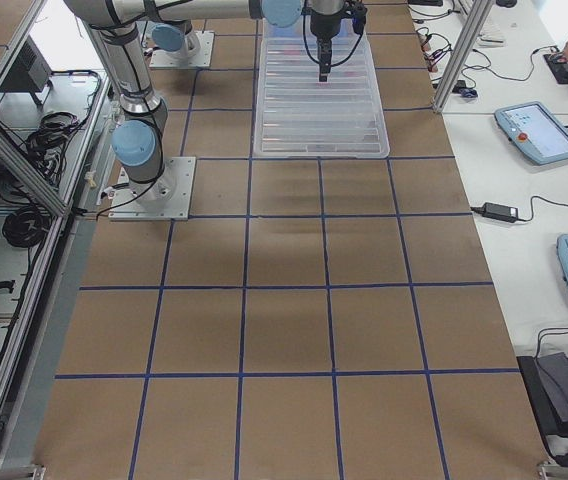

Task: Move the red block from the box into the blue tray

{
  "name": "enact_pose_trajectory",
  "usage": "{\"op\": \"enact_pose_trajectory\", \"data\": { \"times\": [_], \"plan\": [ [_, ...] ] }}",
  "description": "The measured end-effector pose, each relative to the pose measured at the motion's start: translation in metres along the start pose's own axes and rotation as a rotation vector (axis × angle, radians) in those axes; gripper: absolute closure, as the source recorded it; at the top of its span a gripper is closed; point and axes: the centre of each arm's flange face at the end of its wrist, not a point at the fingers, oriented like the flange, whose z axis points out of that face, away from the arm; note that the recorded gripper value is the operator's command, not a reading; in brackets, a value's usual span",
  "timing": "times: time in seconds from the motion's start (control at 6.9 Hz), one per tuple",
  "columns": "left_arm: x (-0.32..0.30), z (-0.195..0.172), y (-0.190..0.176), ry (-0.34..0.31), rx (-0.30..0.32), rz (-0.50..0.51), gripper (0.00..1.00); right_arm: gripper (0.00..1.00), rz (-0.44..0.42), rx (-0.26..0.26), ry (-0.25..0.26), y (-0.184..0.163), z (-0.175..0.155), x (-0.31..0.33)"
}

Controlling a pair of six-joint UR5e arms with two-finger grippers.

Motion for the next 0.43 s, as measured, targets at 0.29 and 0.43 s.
{"op": "enact_pose_trajectory", "data": {
  "times": [0.29, 0.43],
  "plan": [
    [-0.024, -0.043, 0.001, -0.072, -0.016, 0.207, 0.99, 0.0, -0.017, -0.006, 0.023, -0.011, 0.001, 0.051],
    [-0.049, -0.048, -0.006, -0.081, -0.024, 0.293, 0.99, 0.0, -0.033, -0.02, 0.029, -0.016, 0.003, 0.096]
  ]
}}
